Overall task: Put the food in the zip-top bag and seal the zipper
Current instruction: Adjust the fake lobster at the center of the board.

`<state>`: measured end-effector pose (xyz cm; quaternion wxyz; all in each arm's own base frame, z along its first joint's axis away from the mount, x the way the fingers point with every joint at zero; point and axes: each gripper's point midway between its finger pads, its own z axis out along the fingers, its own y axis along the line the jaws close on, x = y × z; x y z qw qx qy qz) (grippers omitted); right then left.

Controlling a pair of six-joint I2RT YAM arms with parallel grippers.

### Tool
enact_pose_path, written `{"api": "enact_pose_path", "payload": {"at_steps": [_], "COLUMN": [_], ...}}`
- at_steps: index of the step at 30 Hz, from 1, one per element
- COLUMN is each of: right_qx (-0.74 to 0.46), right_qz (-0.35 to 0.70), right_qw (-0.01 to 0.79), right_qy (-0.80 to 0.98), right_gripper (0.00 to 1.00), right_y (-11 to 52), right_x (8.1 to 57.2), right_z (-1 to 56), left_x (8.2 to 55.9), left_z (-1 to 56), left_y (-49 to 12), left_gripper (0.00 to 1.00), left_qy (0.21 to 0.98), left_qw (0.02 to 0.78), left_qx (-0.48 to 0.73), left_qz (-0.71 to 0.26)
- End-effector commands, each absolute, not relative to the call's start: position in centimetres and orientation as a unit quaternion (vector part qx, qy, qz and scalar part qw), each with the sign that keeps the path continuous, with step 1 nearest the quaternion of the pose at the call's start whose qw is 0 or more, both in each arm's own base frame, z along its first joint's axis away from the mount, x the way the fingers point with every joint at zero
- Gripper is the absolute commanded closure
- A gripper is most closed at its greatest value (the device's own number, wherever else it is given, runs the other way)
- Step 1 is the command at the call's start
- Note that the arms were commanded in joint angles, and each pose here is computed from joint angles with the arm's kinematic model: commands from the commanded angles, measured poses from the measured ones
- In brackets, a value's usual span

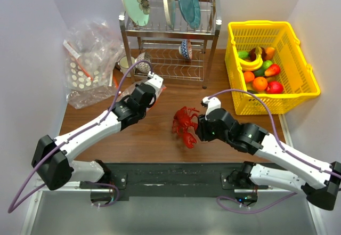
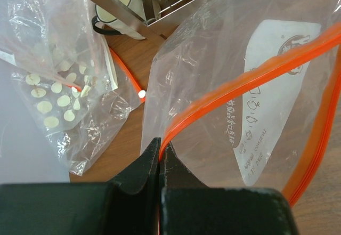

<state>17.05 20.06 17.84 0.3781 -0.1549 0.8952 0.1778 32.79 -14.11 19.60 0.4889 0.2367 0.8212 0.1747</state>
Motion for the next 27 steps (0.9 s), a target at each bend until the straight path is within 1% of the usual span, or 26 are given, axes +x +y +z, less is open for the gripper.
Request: {"api": "enact_pose_path", "payload": {"at_steps": [1,6,8,11,13,14,15,17,18,20,27], "right_qx": [-0.138,-0.128,-0.12,-0.116,-0.122,-0.121,-0.117,-0.104,-0.096,-0.093,-0.124], "right_qz": [0.211,0.247,0.25,0.228,0.205,0.193,0.18,0.167,0.158,0.149,0.113], "right_qw": [0.414,0.431,0.433,0.425,0.404,0.395,0.381,0.379,0.372,0.367,0.304], "right_qy": [0.875,0.858,0.858,0.868,0.883,0.89,0.899,0.904,0.91,0.913,0.938], "right_gripper": [1.0,1.0,1.0,1.0,1.0,0.75,0.59,0.28,0.23,0.18,0.11], "right_y": [20.1,19.9,19.8,19.5,19.6,19.4,19.3,18.9,18.6,18.3,17.7], "right_x": [17.1,16.5,16.5,16.8,16.9,16.8,16.8,17.0,16.9,16.8,15.3], "right_z": [22.6,25.7,26.0,24.8,22.7,21.9,20.5,19.4,18.1,17.1,11.9], "left_x": [33.4,33.4,33.5,33.5,33.4,33.4,33.4,33.3,33.3,33.3,33.2], "left_z": [20.6,19.8,19.6,19.4,19.3,19.3,19.3,19.2,19.1,19.0,18.8], "left_y": [-15.6,-15.9,-16.1,-16.2,-16.3,-16.3,-16.3,-16.2,-16.2,-16.2,-16.2], "left_gripper": [1.0,1.0,1.0,1.0,1.0,1.0,1.0,1.0,1.0,1.0,1.0], "left_qy": [0.817,0.821,0.823,0.823,0.824,0.824,0.824,0.824,0.825,0.825,0.825], "left_qw": [0.507,0.5,0.499,0.498,0.498,0.498,0.498,0.496,0.496,0.495,0.496], "left_qx": [0.231,0.235,0.235,0.235,0.237,0.237,0.237,0.238,0.237,0.237,0.238], "left_qz": [0.148,0.143,0.138,0.135,0.133,0.132,0.133,0.133,0.134,0.133,0.131]}}
